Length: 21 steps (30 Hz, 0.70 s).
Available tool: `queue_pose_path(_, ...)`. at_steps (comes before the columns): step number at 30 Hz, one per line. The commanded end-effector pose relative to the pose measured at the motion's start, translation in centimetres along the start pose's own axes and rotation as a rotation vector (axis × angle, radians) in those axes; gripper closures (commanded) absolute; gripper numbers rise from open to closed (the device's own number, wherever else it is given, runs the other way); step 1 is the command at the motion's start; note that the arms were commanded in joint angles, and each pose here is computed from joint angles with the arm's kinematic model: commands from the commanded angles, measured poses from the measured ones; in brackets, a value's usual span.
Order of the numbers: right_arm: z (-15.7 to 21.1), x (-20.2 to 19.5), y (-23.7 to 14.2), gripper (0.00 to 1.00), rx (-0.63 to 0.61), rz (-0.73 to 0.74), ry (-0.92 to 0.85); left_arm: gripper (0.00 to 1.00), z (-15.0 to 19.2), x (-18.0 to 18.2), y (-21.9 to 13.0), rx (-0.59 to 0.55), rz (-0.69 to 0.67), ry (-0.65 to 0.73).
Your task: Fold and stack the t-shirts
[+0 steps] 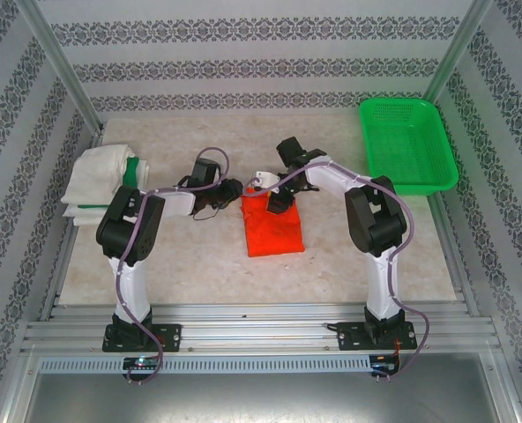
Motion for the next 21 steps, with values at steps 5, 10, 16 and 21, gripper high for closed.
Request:
queue_pose_path(5,-1.4,2.5,-1.1,0.77,-0.054,-0.119,-0.023,0.75,0.4,0.2,1.6,0.074,0.014,-0.013)
queue_pose_path(10,-1.5,3.1,-1.7,1.0,-0.055,-0.15,-0.022,0.94,0.7,0.3,2.0,0.098,0.03,-0.016)
queue_pose_path(16,-2.3,3.8,-3.1,1.0,-0.091,-0.127,-0.04,1.0,1.1,1.0,2.2,0.116,0.005,0.002)
queue_pose_path(21,-2.8,3.1,-4.2,1.0,-0.1,-0.061,-0.047,1.0,1.6,1.7,2.2,0.138,-0.016,0.034)
Point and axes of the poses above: each hand's point on the last joint's axis, 136 mm out from that joint toward the fingers, its own y axis out along the fingers, its own x axis along the line the jaws close on, z = x × y, the point moved 2 cm from there along -y, back along the fingers, and after that the axes turned 13 degrees about -y, right-handed, at the moved point
